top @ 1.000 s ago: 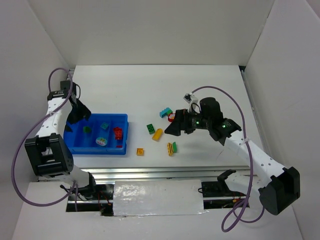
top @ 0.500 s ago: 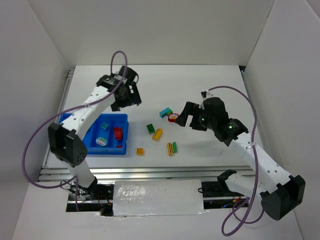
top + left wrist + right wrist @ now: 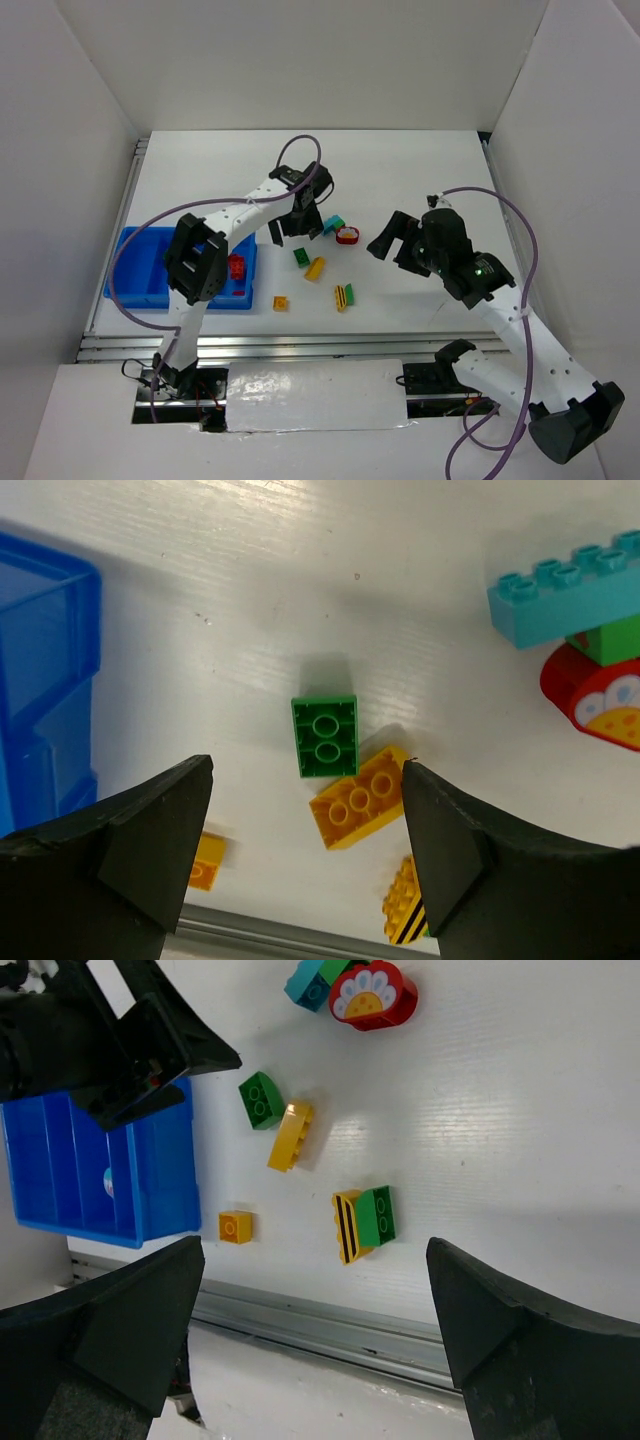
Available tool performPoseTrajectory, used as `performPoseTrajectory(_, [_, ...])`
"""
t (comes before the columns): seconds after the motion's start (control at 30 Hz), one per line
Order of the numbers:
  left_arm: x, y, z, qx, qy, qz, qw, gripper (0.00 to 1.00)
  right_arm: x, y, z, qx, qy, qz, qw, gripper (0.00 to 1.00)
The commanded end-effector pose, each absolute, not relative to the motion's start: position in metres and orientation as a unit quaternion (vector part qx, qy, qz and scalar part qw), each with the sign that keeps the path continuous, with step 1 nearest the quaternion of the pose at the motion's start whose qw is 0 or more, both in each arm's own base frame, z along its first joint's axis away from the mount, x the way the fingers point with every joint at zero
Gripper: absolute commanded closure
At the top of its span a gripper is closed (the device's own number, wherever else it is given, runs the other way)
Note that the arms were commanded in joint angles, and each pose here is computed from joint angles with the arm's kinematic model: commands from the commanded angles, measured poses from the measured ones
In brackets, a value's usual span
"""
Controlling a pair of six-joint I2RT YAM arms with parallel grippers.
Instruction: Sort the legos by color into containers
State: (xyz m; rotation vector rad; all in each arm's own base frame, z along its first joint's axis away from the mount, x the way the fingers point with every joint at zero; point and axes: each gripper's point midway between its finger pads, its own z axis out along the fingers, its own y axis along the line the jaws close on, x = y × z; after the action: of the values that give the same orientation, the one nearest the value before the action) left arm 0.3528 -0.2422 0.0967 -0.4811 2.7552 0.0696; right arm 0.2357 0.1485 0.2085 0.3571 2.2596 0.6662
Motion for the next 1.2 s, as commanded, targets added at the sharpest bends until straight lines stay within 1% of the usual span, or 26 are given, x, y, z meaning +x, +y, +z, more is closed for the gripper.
performPoseTrajectory(0.0, [0.357,-0.245,0.08,-0.185,0.969,0.035,0.158,0.12,0.232,0.142,0.206,0.143,0.883,0.25,0.371,0.0])
performPoseTrajectory(0.17, [0.355,-0.256,0.055,-0.177,0.974,0.024,0.142,0.19,0.234,0.145,0.208,0.129,0.882,0.253,0.375,0.0])
performPoseTrajectory(0.2, [0.353,-0.256,0.049,-0.177,0.974,0.027,0.136,0.26,0.232,0.151,0.208,0.12,0.884,0.265,0.366,0.0])
performPoseTrajectory(0.23, [0.353,-0.256,0.046,-0.176,0.975,0.027,0.134,0.28,0.232,0.152,0.208,0.114,0.885,0.266,0.365,0.0])
performPoseTrajectory(0.47, [0.346,-0.259,0.025,-0.175,0.977,0.012,0.12,0.27,0.233,0.16,0.206,0.096,0.889,0.276,0.352,0.0])
performPoseTrajectory(0.53, [0.342,-0.26,0.018,-0.175,0.978,0.011,0.113,0.28,0.234,0.161,0.206,0.093,0.889,0.279,0.351,0.0])
performPoseTrajectory(0.57, [0.342,-0.259,0.015,-0.175,0.978,0.011,0.111,0.35,0.234,0.162,0.205,0.092,0.889,0.279,0.35,0.0])
performPoseTrajectory(0.6, [0.341,-0.26,0.015,-0.174,0.979,0.011,0.11,0.59,0.235,0.162,0.205,0.092,0.889,0.279,0.35,0.0])
performPoseTrajectory(0.67, [0.342,-0.26,0.016,-0.172,0.979,0.007,0.112,0.77,0.235,0.163,0.206,0.09,0.889,0.28,0.35,0.0])
performPoseTrajectory(0.7, [0.346,-0.263,0.027,-0.17,0.978,0.001,0.121,0.97,0.235,0.163,0.205,0.089,0.89,0.28,0.35,0.0])
performPoseTrajectory(0.73, [0.346,-0.262,0.036,-0.169,0.977,0.002,0.126,1.0,0.235,0.164,0.206,0.087,0.89,0.28,0.35,0.0])
performPoseTrajectory(0.83, [0.364,-0.259,0.101,-0.164,0.966,-0.023,0.199,1.0,0.236,0.163,0.205,0.086,0.891,0.277,0.348,0.0])
performPoseTrajectory(0.87, [0.376,-0.253,0.143,-0.15,0.955,-0.032,0.253,1.0,0.236,0.163,0.204,0.086,0.892,0.276,0.348,0.0])
performPoseTrajectory(0.93, [0.387,-0.236,0.182,-0.138,0.942,-0.027,0.304,1.0,0.235,0.163,0.203,0.084,0.891,0.278,0.348,0.0])
performPoseTrajectory(0.97, [0.389,-0.215,0.212,-0.128,0.933,-0.005,0.335,1.0,0.235,0.165,0.202,0.081,0.89,0.283,0.348,0.0])
performPoseTrajectory(1.0, [0.39,-0.2,0.221,-0.13,0.93,0.011,0.344,1.0,0.235,0.166,0.2,0.079,0.891,0.284,0.346,0.0])
performPoseTrajectory(1.03, [0.395,-0.169,0.23,-0.15,0.925,0.032,0.348,1.0,0.236,0.167,0.2,0.077,0.891,0.287,0.345,0.0])
performPoseTrajectory(1.07, [0.387,-0.144,0.227,-0.154,0.928,0.063,0.333,1.0,0.235,0.172,0.201,0.07,0.889,0.298,0.342,0.0])
performPoseTrajectory(1.1, [0.386,-0.101,0.241,-0.196,0.914,0.083,0.345,1.0,0.235,0.173,0.2,0.067,0.888,0.301,0.341,0.0])
performPoseTrajectory(1.17, [0.37,-0.06,0.238,-0.222,0.908,0.09,0.342,1.0,0.235,0.178,0.199,0.06,0.886,0.312,0.338,0.0])
